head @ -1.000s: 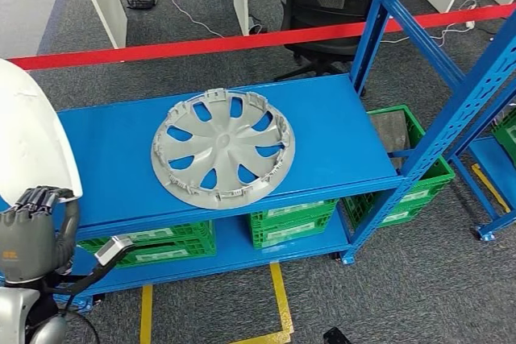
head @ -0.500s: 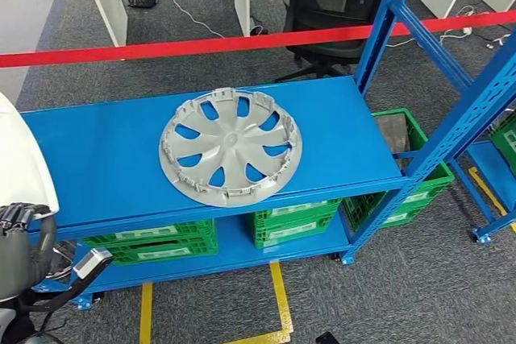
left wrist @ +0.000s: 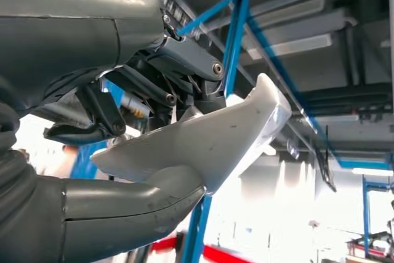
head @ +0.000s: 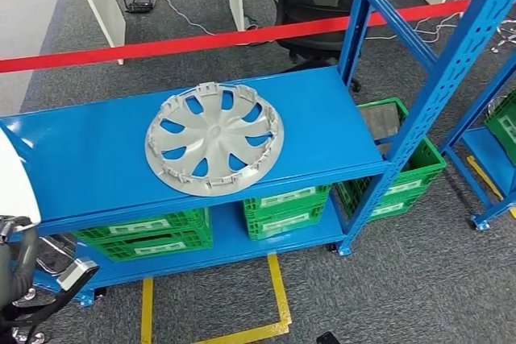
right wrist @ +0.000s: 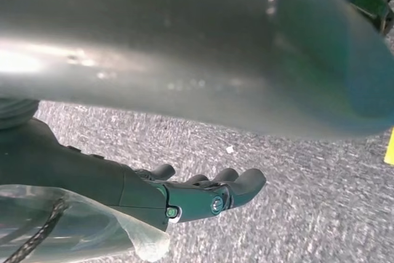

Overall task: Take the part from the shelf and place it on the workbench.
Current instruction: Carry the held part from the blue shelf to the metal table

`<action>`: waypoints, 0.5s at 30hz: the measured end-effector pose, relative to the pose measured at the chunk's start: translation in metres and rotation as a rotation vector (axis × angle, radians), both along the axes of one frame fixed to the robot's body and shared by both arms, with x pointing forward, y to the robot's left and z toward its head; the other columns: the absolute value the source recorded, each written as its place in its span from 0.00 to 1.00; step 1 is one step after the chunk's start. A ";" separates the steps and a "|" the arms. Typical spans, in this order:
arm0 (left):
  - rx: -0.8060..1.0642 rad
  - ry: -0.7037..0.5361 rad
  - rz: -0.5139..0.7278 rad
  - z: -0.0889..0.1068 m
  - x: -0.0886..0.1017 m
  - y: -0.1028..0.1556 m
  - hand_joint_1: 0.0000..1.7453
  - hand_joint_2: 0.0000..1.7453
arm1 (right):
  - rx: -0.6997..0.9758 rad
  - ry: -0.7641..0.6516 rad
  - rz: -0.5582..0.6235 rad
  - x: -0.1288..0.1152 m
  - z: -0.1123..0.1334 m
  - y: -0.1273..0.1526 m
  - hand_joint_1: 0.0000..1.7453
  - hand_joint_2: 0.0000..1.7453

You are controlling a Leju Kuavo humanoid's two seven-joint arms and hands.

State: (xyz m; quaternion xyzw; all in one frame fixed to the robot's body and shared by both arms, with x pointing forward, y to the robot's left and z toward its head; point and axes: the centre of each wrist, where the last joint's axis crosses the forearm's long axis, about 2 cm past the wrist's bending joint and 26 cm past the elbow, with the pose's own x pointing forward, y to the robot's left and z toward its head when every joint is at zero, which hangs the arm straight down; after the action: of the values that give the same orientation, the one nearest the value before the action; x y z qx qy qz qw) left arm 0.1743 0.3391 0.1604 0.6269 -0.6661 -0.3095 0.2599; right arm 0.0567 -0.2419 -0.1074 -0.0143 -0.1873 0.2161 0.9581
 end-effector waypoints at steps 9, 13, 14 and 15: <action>0.003 0.008 0.026 0.001 -0.011 0.009 1.00 1.00 | 0.005 -0.002 -0.004 0.000 0.001 0.006 0.00 0.00; 0.002 0.017 0.046 0.002 -0.019 0.015 1.00 1.00 | 0.001 0.003 -0.009 -0.001 0.001 0.008 0.00 0.00; -0.001 0.018 0.052 0.002 -0.021 0.016 1.00 1.00 | 0.000 0.005 -0.009 -0.001 0.001 0.008 0.00 0.00; -0.004 0.019 0.057 0.002 -0.023 0.018 1.00 1.00 | -0.001 0.006 -0.010 -0.002 0.001 0.009 0.00 0.00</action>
State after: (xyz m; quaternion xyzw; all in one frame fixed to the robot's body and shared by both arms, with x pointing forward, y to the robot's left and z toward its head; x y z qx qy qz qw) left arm 0.1517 0.3568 0.1628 0.6420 -0.6462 -0.3065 0.2763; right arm 0.0550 -0.2333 -0.1067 -0.0150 -0.1842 0.2114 0.9598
